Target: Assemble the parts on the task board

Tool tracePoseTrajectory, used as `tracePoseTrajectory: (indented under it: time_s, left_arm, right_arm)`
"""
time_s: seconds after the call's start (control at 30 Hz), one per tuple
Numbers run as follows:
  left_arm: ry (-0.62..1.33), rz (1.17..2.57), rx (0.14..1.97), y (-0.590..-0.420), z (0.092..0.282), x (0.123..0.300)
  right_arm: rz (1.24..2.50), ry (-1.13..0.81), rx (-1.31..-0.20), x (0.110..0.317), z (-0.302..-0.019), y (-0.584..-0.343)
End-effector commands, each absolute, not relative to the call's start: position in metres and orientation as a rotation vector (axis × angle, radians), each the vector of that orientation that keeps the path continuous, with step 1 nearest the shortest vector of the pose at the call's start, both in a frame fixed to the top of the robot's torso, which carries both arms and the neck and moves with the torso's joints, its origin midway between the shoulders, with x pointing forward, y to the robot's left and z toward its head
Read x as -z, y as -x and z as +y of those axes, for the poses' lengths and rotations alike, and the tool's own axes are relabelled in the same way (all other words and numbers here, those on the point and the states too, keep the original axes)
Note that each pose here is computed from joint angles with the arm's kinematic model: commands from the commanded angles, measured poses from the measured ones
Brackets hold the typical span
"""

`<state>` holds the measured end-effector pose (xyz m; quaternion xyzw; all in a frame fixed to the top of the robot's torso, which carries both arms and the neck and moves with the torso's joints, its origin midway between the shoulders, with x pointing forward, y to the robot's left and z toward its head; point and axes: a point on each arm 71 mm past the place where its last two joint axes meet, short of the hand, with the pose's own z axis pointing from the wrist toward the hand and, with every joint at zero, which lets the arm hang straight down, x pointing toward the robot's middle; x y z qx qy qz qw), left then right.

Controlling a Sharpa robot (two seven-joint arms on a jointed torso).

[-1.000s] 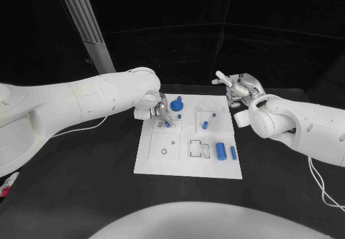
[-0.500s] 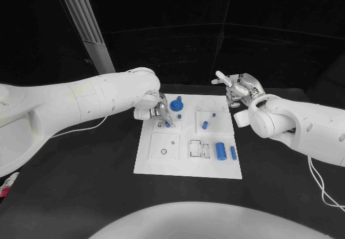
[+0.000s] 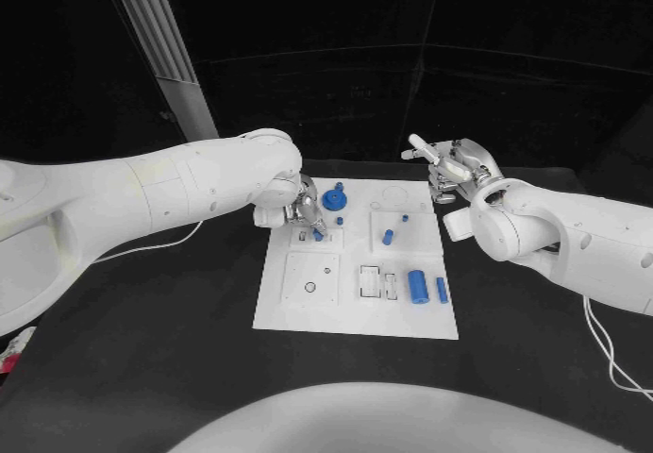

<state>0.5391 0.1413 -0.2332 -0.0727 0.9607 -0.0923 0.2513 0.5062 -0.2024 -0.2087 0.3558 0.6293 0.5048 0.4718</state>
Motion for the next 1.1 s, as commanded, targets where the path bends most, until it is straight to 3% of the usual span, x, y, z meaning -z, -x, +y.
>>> tracePoseTrajectory:
  time_s: [0.03, 1.1]
  left_arm:
    - [0.203, 2.596, 0.274, -0.5402, 0.1413, 0.2319]
    - [0.187, 2.630, 0.234, -0.5394, 0.1451, 0.2333]
  right_arm:
    - [1.532, -0.869, -1.234, 0.2074, -0.2026, -0.5068]
    - [1.532, -0.871, -1.231, 0.2077, -0.2026, -0.5065]
